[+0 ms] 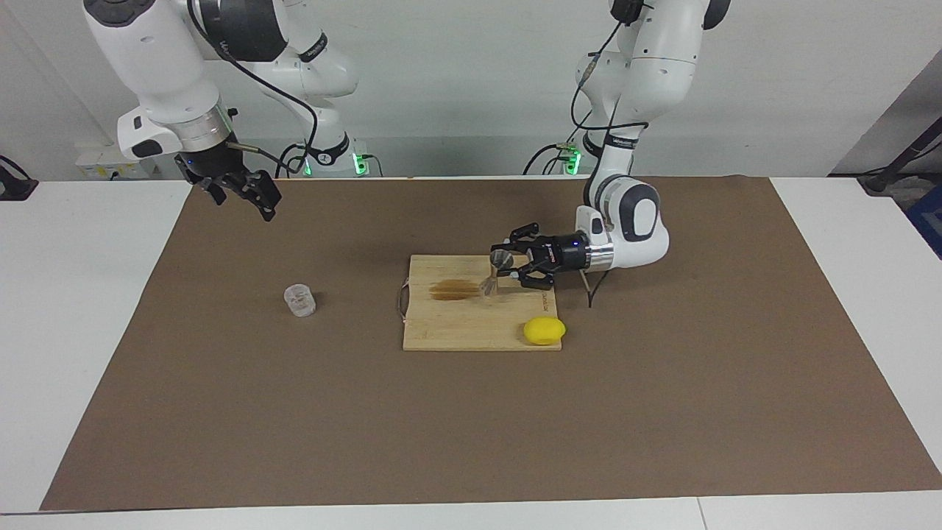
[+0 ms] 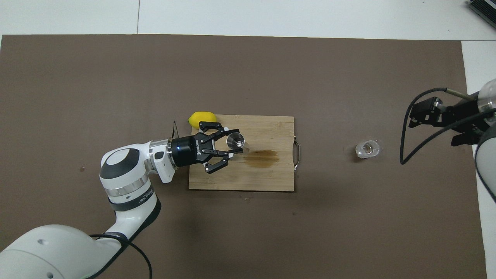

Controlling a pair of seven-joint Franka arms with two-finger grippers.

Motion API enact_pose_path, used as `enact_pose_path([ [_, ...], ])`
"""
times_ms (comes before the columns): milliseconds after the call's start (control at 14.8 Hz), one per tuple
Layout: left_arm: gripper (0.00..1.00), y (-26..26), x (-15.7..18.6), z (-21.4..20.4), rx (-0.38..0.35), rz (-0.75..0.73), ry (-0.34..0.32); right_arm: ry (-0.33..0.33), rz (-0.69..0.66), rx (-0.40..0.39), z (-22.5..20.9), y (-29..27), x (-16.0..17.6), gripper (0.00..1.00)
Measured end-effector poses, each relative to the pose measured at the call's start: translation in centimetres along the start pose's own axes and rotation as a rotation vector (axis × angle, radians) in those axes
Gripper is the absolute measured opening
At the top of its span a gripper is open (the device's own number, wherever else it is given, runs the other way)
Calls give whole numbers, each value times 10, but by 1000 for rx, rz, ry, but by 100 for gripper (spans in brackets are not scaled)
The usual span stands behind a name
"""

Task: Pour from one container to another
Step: 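Set the metal cup on the board while the right gripper reaches the glass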

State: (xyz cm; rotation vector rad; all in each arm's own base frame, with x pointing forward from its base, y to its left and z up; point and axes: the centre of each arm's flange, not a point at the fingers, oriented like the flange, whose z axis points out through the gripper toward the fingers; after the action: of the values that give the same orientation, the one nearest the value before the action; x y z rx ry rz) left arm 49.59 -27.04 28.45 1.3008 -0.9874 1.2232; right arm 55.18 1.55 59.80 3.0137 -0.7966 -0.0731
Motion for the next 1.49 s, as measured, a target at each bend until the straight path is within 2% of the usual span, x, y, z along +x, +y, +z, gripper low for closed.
enact_pose_path([
  [270,51,30,-17,45,58,73,-29,-57,273,81,23,27,28,100],
  [405,51,42,-26,55,70,93,-53,-91,412,116,44,34,40,100],
  [540,51,47,-33,54,73,98,-73,-125,525,136,70,36,47,100],
  [810,51,47,-38,48,83,129,-89,-256,682,180,140,61,73,100],
  [1013,56,47,-39,47,86,129,-97,-334,810,255,199,84,84,100],
  [1081,62,47,-41,46,89,128,-103,-355,847,274,217,88,82,100],
  [1216,81,48,-41,45,88,127,-101,-395,896,292,245,91,76,99],
  [1351,100,51,-41,43,75,120,-72,-429,931,310,262,91,75,100],
  [1486,100,55,-42,29,80,104,-53,-460,964,334,272,91,76,99],
])
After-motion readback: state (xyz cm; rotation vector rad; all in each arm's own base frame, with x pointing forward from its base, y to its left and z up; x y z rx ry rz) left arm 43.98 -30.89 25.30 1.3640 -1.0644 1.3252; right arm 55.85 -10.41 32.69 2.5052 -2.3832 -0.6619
